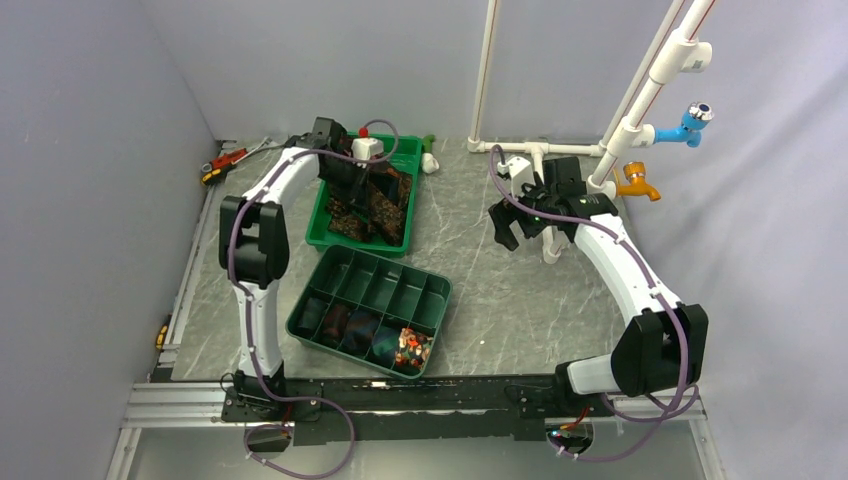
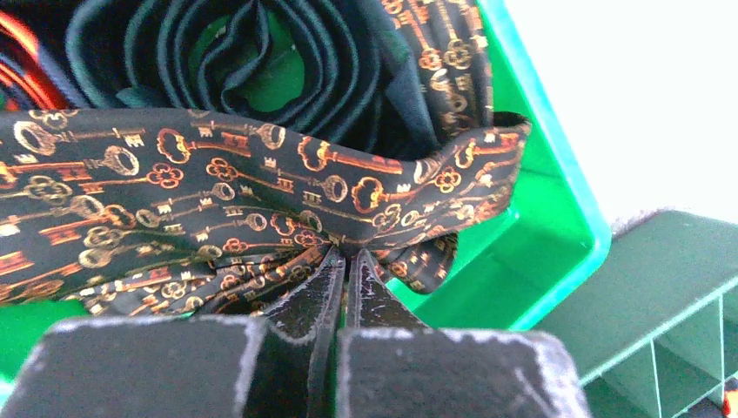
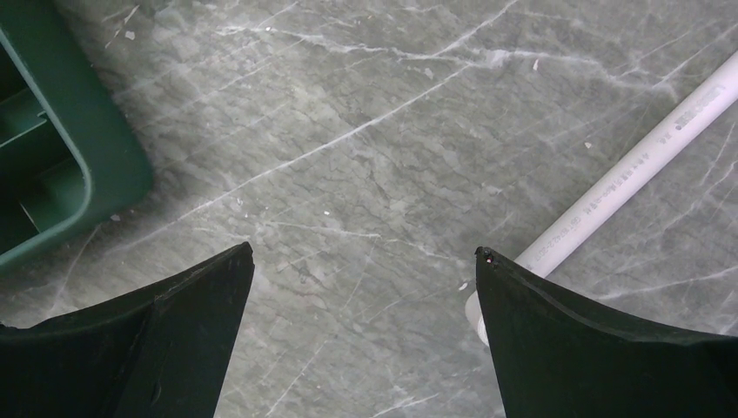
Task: Roll the ties
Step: Pick up the tie from the bin, then move the storage box to the corner of the board.
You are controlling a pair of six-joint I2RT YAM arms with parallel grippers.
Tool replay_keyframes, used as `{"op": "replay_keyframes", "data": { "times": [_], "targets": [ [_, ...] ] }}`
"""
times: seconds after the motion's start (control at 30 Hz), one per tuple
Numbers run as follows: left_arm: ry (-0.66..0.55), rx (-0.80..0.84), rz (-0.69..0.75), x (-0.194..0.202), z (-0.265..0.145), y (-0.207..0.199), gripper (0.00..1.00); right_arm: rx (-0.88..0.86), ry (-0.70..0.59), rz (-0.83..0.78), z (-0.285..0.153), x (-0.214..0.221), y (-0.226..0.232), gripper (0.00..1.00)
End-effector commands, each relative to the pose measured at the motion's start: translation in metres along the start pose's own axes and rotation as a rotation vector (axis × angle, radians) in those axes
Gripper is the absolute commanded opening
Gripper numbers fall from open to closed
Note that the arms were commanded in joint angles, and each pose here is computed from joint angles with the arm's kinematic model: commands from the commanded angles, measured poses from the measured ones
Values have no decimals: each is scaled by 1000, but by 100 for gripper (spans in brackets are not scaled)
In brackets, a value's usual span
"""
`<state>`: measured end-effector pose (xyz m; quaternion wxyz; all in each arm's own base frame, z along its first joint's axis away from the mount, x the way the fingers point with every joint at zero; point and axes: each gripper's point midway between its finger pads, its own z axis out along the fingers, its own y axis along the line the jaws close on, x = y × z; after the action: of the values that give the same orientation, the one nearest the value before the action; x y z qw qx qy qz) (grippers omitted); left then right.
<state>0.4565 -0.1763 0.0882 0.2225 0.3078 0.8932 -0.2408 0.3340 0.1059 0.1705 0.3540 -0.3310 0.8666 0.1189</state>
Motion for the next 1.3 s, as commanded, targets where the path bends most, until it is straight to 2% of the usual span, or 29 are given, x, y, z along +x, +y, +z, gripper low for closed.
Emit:
{"op": "replay_keyframes", "data": {
  "times": [0.0, 0.3, 0.47, 0.67, 1.03, 1.27],
  "targets": [
    [-226, 4, 122, -66, -82, -40, 0, 12, -75, -28, -8, -28, -5, 100],
    [-477, 143, 247, -103, -175, -122, 0, -67, -174, -51, -11, -57, 14, 100],
    [-638, 270, 303, -134, -228, -172, 0, -123, -298, -151, -6, -100, 46, 100],
    [-740, 363, 327, -157, -272, -211, 0, -128, -477, -183, -4, -167, 73, 100],
    [-772, 518, 412, -162, -303, -264, 0, -188, -756, -256, -42, -240, 120, 100],
    [-723, 588, 437, -152, -295, -289, 0, -144, -843, -251, -56, -274, 127, 98]
  ]
}}
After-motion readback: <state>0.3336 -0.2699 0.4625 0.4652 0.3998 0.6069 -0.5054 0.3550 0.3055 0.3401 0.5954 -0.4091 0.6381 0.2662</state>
